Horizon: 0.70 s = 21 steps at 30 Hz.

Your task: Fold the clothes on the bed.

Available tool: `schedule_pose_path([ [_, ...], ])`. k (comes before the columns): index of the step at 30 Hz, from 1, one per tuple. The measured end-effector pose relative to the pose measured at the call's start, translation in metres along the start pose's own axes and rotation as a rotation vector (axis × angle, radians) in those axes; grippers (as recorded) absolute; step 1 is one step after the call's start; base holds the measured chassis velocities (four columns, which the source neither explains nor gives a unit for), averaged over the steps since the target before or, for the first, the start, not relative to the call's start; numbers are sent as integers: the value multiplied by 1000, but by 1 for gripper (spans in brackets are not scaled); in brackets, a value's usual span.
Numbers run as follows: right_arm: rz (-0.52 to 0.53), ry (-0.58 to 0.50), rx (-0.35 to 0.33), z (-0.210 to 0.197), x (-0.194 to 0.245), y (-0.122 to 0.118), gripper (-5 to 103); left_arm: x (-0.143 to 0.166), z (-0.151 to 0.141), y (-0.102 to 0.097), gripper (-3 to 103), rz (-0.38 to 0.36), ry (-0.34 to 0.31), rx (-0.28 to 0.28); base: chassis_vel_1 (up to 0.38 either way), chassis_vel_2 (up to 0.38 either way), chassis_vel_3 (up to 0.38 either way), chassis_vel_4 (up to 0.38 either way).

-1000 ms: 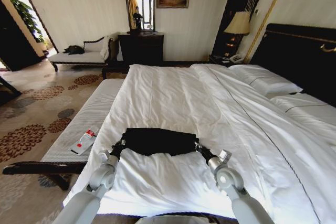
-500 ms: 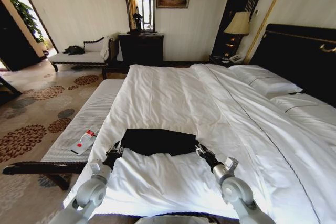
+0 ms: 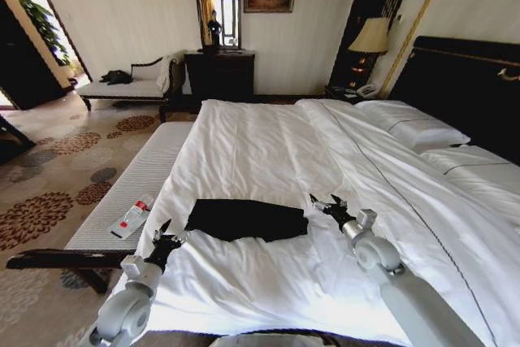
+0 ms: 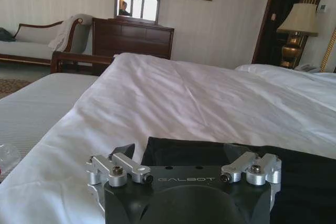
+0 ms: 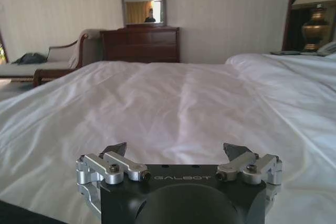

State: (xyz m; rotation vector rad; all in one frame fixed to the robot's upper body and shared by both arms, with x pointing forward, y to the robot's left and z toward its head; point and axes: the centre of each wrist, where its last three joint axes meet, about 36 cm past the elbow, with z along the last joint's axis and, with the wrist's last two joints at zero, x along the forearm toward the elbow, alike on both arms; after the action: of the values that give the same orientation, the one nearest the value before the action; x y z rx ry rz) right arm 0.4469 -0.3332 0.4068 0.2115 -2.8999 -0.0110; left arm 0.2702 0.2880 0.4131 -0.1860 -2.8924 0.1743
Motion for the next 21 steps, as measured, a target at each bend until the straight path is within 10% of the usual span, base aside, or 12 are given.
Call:
schedule_pose_path([
  [11,-75,34,173,67,-41,21,100,39,-7,-18,100,38,32,1,0,0,0,0],
  [21,-174,8,287,103,10,51,100,51,-11,-28,100,37,26,26,0,0,0,0],
])
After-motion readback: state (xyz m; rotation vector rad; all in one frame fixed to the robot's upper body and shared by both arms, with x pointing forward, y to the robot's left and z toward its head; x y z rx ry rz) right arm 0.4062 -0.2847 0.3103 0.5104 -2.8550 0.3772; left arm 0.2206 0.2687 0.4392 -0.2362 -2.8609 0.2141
